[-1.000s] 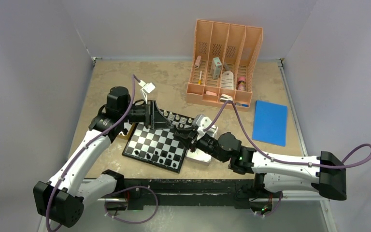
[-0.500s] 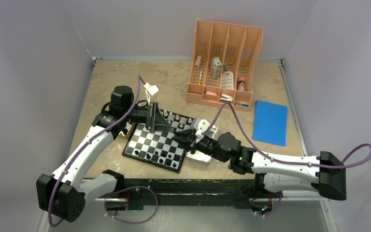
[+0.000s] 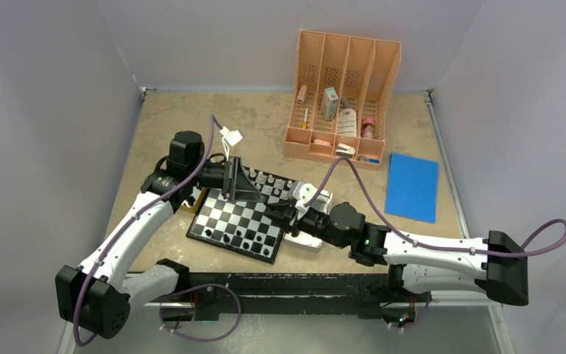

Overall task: Set up the chess pieces on the board
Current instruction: Place the chess piece on the chessboard.

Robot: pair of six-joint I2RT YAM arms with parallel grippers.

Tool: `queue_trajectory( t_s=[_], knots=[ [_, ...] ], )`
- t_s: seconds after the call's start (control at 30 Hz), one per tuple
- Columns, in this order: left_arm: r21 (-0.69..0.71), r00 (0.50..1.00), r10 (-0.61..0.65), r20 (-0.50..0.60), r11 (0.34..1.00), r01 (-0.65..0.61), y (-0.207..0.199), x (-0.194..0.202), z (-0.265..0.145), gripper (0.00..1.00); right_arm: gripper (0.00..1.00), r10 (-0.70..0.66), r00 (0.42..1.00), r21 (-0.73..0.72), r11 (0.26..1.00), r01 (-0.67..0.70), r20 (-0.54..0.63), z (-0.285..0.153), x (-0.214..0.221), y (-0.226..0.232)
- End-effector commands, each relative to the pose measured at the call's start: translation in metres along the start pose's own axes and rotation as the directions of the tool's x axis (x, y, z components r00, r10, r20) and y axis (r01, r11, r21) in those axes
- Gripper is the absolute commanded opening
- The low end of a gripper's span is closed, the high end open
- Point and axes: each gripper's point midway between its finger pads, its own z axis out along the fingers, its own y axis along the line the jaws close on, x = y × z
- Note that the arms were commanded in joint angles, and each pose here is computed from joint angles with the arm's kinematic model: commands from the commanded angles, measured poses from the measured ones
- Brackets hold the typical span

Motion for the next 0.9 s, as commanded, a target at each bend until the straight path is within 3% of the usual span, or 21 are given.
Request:
queue_trajectory(
  t_s=[0.0,0.87],
  knots=[
    [0.023,0.997,0.080,0.017,0.997,-0.080,-0.014,-0.009,-0.002,0.29,0.10,-0.008,0.998,-0.024,1.000,0.010,0.068,0.002,-0.028,0.004],
    [0.013,1.000,0.031,-0.004,0.999,-0.031,0.001,0.003,0.001,0.26,0.10,-0.006,0.997,-0.039,0.999,0.009,0.083,0.006,-0.033,0.008]
  ],
)
